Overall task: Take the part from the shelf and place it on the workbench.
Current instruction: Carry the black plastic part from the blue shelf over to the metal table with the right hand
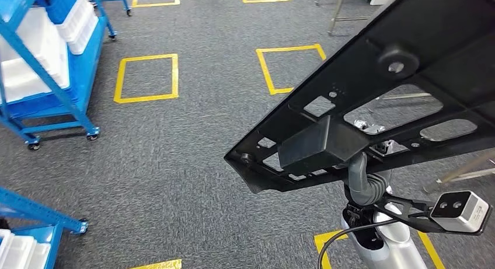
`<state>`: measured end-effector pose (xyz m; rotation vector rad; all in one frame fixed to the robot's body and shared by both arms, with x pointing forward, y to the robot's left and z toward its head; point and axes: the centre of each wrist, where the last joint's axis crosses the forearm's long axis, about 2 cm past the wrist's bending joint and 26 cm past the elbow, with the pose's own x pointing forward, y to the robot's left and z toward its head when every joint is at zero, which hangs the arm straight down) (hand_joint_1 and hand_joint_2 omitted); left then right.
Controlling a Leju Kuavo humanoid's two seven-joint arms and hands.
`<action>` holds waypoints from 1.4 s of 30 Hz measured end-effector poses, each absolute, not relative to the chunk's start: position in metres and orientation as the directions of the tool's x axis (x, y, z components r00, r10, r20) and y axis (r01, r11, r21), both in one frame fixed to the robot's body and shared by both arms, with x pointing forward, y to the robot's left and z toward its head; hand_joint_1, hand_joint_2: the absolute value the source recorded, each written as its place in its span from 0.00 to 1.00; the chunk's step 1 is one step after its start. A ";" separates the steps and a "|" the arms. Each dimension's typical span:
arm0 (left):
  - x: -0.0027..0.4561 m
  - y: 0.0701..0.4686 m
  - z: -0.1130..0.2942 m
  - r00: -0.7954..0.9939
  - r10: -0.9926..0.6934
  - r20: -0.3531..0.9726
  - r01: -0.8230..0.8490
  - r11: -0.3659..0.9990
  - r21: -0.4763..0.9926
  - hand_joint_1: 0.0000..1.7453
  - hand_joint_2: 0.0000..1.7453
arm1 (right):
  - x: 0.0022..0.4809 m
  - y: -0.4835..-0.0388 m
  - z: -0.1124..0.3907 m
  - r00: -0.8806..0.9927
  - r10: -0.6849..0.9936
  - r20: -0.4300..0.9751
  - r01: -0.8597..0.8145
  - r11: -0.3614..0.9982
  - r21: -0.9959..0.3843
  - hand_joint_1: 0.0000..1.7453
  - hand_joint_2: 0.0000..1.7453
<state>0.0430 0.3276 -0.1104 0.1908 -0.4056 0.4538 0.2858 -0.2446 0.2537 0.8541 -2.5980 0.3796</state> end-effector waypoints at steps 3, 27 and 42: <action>0.043 0.331 -0.110 0.827 0.389 0.407 -0.464 0.880 0.102 0.00 0.00 | 0.285 -0.245 0.252 -0.749 -0.498 0.437 -0.602 0.787 -0.135 1.00 1.00; 0.040 0.341 -0.110 0.819 0.383 0.428 -0.479 0.867 0.141 0.00 0.00 | 0.283 -0.216 0.249 -0.689 -0.586 0.427 -0.676 0.732 -0.087 1.00 1.00; 0.044 0.331 -0.110 0.825 0.365 0.432 -0.448 0.888 0.104 0.00 0.00 | 0.286 -0.214 0.252 -0.692 -0.570 0.442 -0.666 0.740 -0.088 1.00 1.00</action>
